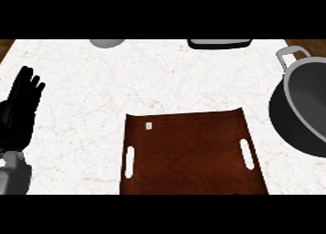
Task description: Pick the tomato from the tray and place it in the pot
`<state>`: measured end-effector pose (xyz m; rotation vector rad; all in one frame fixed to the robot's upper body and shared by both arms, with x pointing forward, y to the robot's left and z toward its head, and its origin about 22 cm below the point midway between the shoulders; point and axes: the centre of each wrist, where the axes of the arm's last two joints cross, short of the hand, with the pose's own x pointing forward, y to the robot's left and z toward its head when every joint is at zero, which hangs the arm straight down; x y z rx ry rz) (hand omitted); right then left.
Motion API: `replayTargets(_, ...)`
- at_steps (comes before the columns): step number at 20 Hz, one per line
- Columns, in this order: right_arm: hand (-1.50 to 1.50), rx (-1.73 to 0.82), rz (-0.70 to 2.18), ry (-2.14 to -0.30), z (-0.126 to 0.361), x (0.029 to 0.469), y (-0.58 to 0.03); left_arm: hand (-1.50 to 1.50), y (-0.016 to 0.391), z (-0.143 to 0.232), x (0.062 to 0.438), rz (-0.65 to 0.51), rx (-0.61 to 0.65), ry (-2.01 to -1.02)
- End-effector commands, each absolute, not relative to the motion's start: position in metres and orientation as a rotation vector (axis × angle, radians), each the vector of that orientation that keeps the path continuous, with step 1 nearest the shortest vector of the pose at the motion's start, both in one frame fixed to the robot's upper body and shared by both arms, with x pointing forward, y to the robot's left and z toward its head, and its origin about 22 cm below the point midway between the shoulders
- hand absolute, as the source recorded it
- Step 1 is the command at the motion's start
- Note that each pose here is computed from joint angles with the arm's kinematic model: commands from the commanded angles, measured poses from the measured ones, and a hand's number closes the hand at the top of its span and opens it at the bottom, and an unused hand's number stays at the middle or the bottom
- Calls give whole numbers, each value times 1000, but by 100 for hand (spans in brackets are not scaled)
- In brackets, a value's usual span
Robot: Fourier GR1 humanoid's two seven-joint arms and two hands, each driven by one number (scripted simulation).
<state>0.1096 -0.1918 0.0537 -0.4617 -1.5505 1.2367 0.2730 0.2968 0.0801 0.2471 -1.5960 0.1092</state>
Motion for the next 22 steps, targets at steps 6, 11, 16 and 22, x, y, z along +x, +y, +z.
replayTargets(6, 150, -793, 713, -1802, 134, 78, -223, 0, 282, 78, 273, 93, 221, -1591)
replayTargets(11, 150, -907, 624, -1826, 155, 76, -239, 0, 291, 80, 280, 98, 219, -1604)
replayTargets(16, 150, -883, 560, -1775, 153, 94, -254, 0, 284, 89, 277, 83, 198, -1624)
replayTargets(22, 150, -872, 464, -1735, 133, 131, -289, 0, 284, 83, 279, 70, 197, -1602)
